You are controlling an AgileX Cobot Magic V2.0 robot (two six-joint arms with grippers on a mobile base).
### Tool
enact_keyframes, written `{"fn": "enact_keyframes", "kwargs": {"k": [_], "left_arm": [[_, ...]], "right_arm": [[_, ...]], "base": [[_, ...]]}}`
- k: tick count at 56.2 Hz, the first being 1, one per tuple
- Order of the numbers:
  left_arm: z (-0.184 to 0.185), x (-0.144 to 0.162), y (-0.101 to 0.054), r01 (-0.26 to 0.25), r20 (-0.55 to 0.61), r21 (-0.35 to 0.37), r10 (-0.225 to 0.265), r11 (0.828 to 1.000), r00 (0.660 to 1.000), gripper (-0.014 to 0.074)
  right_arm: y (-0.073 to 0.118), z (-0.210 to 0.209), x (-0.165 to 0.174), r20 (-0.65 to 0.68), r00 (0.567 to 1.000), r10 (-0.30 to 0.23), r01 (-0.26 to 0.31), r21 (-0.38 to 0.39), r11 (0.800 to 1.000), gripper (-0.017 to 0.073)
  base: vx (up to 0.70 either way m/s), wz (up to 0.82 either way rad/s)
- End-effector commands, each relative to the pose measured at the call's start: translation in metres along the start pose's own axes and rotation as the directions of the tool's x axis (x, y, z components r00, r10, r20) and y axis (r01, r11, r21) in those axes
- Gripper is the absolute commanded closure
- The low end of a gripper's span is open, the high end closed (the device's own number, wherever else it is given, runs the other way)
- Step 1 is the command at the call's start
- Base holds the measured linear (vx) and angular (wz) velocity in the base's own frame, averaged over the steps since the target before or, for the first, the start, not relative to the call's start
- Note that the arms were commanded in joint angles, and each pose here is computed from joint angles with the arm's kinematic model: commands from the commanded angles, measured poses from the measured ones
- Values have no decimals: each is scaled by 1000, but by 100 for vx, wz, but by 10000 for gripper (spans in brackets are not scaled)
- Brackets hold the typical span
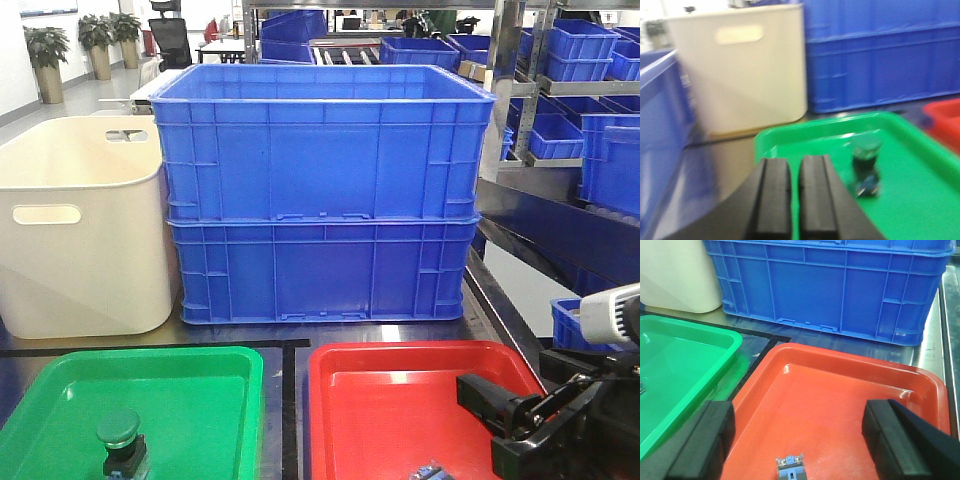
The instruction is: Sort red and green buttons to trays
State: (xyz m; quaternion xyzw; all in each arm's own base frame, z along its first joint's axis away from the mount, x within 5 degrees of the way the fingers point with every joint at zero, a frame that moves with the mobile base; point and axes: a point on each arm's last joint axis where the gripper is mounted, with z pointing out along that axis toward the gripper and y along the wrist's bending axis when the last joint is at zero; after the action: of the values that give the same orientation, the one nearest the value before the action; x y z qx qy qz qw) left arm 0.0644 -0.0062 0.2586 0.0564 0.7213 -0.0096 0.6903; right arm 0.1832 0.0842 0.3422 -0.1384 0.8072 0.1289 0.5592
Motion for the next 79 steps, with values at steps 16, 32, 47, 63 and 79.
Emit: {"fn": "enact_keyframes", "kwargs": {"k": [16, 32, 47, 63, 79], "left_arm": [[-7, 55, 1, 83, 59, -82, -78, 993, 995, 585], [-7, 57, 1, 82, 38, -81, -79, 993, 996, 584], [-7, 57, 1, 82, 38, -81, -79, 993, 996, 584], [-7, 57, 1, 82, 38, -81, -79, 993, 996, 584], [-7, 57, 1, 82, 38, -81, -79, 993, 996, 584]], "right_arm": [[3, -7, -17, 110, 994, -12, 14, -22, 1000, -25], [3, -7, -17, 110, 994, -12, 14, -22, 1000, -25], [3, -7, -17, 110, 994, -12, 14, -22, 1000, -25], [2, -17, -20, 140, 990, -29, 32, -16, 999, -25], [-13, -103, -3, 126, 992, -15, 6, 71, 997, 15]], "base": [[0, 0], [0, 0], [0, 0], [0, 0], [0, 0]]}}
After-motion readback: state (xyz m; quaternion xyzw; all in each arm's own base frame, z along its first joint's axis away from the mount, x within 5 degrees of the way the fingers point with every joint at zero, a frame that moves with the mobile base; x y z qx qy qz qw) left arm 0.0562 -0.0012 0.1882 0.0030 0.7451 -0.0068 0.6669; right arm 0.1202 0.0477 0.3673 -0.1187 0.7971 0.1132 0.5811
